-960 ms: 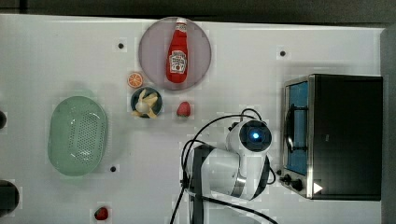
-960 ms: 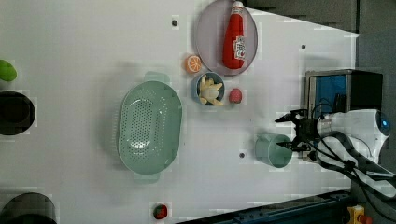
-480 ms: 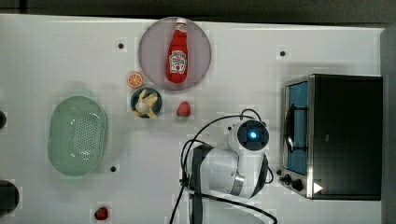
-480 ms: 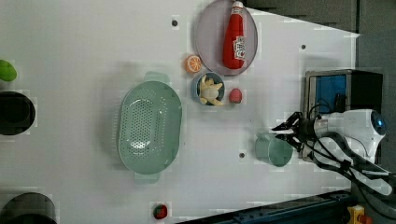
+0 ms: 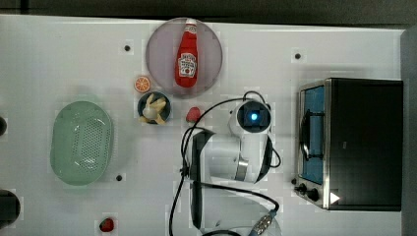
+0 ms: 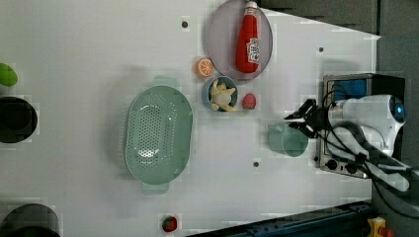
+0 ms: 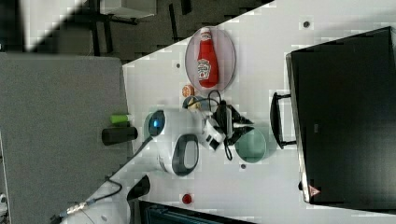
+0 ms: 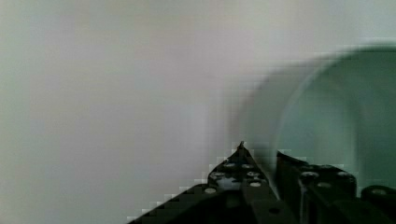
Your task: Drag mug forwards.
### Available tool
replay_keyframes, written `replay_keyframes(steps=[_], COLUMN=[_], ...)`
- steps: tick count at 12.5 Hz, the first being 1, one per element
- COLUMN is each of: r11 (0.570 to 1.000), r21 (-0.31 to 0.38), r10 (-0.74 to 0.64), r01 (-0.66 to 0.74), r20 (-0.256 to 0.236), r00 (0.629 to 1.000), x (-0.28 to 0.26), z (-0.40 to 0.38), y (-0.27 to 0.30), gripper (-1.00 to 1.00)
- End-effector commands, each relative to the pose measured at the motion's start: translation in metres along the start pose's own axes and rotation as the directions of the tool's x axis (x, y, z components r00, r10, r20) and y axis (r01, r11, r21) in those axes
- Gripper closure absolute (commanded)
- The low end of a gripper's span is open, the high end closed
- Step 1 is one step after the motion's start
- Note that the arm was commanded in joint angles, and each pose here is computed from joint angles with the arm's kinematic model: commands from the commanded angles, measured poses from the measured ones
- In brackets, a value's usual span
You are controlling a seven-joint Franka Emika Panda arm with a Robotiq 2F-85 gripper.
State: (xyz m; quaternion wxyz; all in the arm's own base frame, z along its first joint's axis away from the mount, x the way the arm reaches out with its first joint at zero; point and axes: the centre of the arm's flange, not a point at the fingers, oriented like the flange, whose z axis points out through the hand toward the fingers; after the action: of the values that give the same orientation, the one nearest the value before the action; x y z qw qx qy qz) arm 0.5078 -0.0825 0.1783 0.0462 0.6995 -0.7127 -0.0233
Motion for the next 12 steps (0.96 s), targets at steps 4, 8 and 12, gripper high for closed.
replay_keyframes(steps=[4,8,12], r11=[0.999,0.998,0.996], r21=[0.033,0.052,0.088], r10=[0.041,0.021,0.002], r01=[-0.041,-0.019,0.002], r20=[-0.022,-0.034,-0.044], r00=[0.999,0.999,0.999], x=[0.026,0.022,0.015], z=[-0.022,-0.026,-0.034], y=[-0.067,-0.12,-0.171], gripper=[0.65,0.65,0.65])
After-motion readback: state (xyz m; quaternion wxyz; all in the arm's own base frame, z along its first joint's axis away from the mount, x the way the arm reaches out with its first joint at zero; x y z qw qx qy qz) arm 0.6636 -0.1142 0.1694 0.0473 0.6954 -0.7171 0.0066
